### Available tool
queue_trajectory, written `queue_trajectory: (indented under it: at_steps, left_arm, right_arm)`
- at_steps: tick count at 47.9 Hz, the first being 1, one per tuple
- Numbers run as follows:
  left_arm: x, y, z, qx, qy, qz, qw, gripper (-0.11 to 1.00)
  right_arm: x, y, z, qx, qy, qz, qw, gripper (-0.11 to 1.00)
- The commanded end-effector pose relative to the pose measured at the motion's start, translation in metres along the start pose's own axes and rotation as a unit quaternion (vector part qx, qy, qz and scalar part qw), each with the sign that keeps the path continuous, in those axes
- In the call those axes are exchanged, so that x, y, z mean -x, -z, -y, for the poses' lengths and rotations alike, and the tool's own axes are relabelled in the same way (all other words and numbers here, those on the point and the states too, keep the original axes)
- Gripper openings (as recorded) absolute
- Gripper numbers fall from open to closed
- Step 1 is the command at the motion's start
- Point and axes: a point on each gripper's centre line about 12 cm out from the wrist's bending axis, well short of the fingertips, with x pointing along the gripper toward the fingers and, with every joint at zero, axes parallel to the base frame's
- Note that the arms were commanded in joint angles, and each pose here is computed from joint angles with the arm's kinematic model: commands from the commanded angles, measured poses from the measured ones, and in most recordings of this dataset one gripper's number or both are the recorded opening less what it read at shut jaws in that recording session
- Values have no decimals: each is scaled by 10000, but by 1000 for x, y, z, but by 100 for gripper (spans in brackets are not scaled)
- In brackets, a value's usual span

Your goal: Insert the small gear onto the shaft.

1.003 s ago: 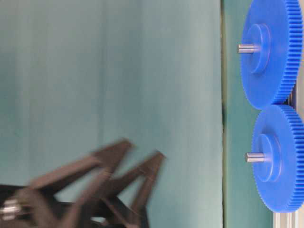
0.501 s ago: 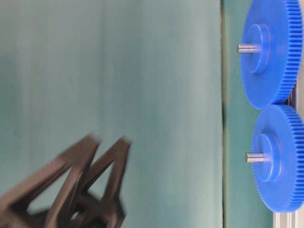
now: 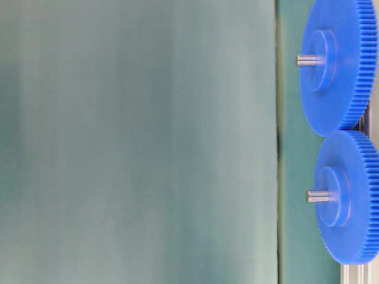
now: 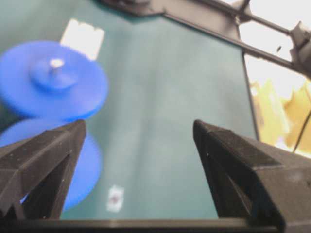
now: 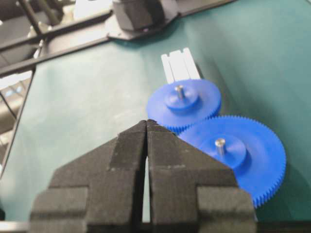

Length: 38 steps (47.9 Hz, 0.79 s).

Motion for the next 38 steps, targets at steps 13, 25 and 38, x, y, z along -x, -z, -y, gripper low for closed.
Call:
queue_trajectory:
  at_steps: [13,25,38]
  left_arm:
    - [61,27,-12,-45,94,456,9989,91]
    - [54,59,-25,-464,-244,-421,9977,90]
    - [55,87,-36,-1190,-283,-657,9903,90]
  right_arm:
    - [0,16,5,-35,90,-245,9997,4]
    - [-5,61,19,-38,243,-751,9969,4]
    - [-9,80,25,-41,226,-636,9977,4]
